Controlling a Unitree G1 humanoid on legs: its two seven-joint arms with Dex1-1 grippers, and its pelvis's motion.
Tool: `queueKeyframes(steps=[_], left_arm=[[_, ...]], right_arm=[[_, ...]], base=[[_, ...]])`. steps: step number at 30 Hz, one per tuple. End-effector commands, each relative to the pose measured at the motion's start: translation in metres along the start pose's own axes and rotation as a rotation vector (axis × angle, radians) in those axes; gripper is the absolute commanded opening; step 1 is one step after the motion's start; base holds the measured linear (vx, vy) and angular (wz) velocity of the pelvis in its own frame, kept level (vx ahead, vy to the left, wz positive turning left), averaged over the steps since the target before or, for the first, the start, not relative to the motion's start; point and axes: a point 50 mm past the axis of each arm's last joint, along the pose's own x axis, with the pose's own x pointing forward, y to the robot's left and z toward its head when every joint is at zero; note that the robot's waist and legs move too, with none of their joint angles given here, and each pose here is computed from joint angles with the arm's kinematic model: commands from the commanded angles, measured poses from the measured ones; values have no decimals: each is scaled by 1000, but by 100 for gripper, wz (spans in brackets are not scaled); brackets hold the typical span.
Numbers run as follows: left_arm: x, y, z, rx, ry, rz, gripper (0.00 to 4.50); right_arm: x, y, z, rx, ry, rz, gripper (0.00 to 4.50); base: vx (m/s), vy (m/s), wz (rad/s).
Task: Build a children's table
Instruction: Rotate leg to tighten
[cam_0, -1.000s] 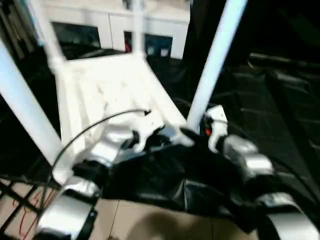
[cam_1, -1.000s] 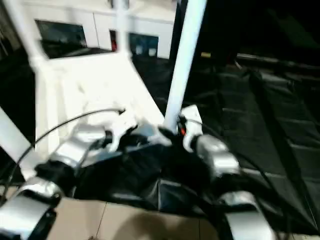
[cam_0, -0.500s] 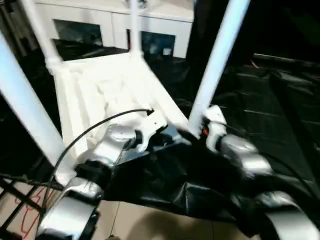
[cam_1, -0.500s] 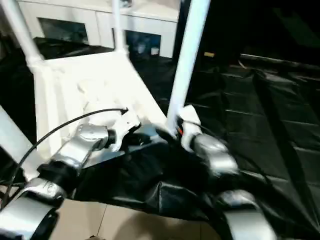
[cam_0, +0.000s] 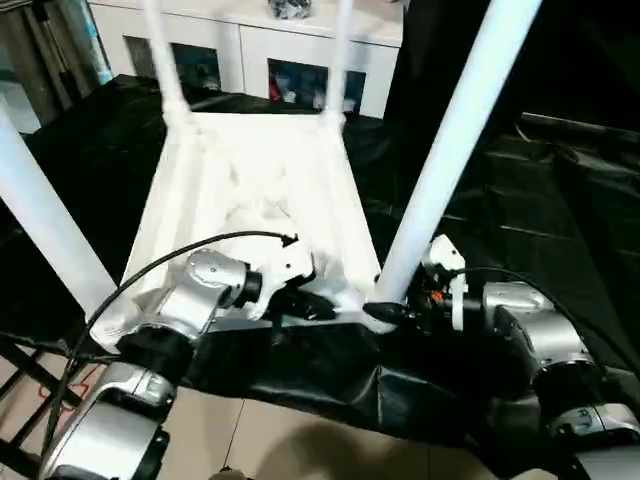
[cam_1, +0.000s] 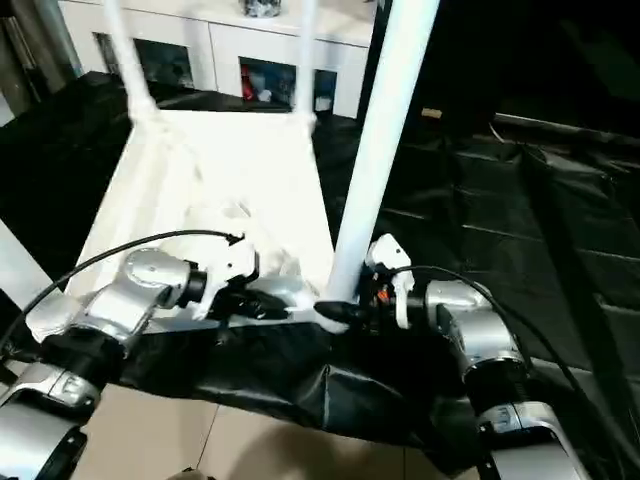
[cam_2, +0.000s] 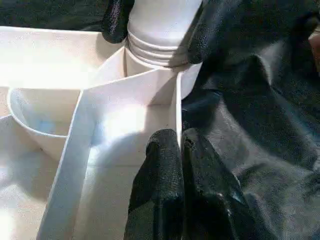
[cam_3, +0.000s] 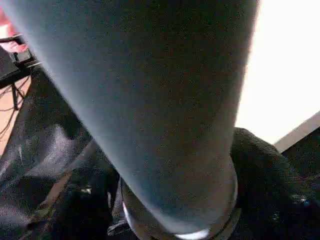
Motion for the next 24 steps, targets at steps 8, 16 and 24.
queueKeyframes(steps=[8,16,24], left_arm=[[12,1,7,-14,-35,35,0],[29,14,23,-58,-70,203,0],[56,12,40,-77,-86,264,0]], right_arm=[[21,17,1,20,-23,129,272],[40,-9,0,95,-67,-287,265],[67,-15,2,131,-76,-533,265]], base=[[0,0,0],[0,0,0],[0,0,0]])
